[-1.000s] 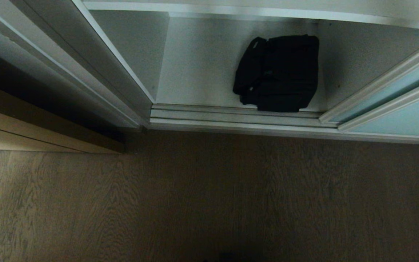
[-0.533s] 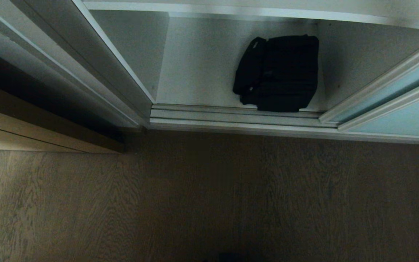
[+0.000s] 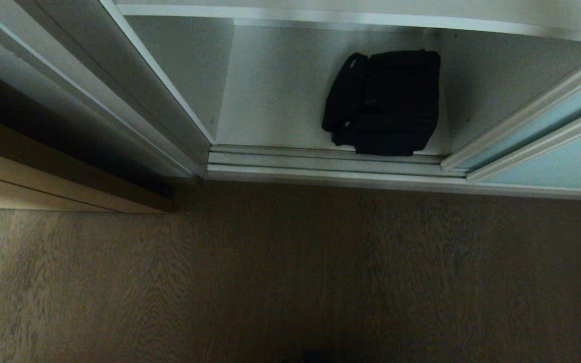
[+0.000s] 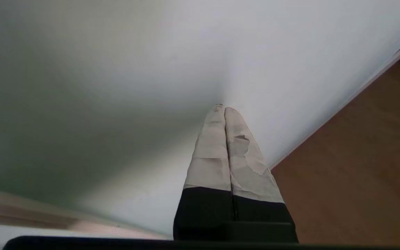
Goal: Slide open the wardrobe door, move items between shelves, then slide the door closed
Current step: Close the door
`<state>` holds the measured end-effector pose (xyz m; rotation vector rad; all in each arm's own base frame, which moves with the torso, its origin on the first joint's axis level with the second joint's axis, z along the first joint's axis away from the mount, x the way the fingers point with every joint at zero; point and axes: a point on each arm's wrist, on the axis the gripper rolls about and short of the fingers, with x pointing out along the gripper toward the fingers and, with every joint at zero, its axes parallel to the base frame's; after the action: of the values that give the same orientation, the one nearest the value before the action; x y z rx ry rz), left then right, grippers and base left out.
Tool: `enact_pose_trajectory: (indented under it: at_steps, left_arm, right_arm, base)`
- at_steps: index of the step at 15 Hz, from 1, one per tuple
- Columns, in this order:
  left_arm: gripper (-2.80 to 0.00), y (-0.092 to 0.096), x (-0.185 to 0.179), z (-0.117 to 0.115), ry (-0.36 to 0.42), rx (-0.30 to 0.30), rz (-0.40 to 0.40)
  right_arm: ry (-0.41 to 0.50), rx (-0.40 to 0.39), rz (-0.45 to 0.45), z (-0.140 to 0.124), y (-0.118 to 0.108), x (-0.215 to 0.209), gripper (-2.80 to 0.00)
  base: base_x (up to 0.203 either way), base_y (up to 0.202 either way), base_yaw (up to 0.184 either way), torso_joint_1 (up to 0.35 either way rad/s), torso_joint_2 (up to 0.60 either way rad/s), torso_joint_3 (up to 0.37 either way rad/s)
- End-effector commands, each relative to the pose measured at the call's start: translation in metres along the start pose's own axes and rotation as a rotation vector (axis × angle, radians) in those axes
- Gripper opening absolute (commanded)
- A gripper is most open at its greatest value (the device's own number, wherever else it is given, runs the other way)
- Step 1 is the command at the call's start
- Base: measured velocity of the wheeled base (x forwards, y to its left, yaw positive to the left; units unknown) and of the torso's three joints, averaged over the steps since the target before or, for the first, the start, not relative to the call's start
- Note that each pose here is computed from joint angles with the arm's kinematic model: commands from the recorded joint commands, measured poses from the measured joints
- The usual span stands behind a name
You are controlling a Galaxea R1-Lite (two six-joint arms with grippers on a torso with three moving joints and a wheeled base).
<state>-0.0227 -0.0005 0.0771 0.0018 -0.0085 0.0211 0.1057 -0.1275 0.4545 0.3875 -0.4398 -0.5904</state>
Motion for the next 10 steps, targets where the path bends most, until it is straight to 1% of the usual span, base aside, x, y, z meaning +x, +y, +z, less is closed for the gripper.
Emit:
enact_pose_trajectory:
  at_steps: [1,6,8,10]
  left_arm:
    - [-2.8,0.0,0.0,0.0,-0.001,0.0,0.0]
    - [-2.8,0.0,0.0,0.0,-0.001,0.0,0.0]
    - [-2.8,0.0,0.0,0.0,0.001,0.0,0.0]
    - [-2.8,0.0,0.0,0.0,0.0,0.0,0.0]
  right_arm:
    - [0.011,0.031,0.057,0.0,0.011,-0.006,-2.8]
    - [0.018,0.06,0.156,0.001,0.031,-0.039,-2.8]
    - [0.037,0.073,0.201,0.0,0.038,-0.047,-2.8]
    - [0.085,0.084,0.249,-0.001,0.043,-0.057,-2.8]
  base:
    - [0.0,0.0,0.0,0.0,0.0,0.0]
    - [0.0,0.0,0.0,0.0,0.0,0.0]
    - [0.0,0.0,0.0,0.0,0.0,0.0]
    - [0.0,0.0,0.0,0.0,0.0,0.0]
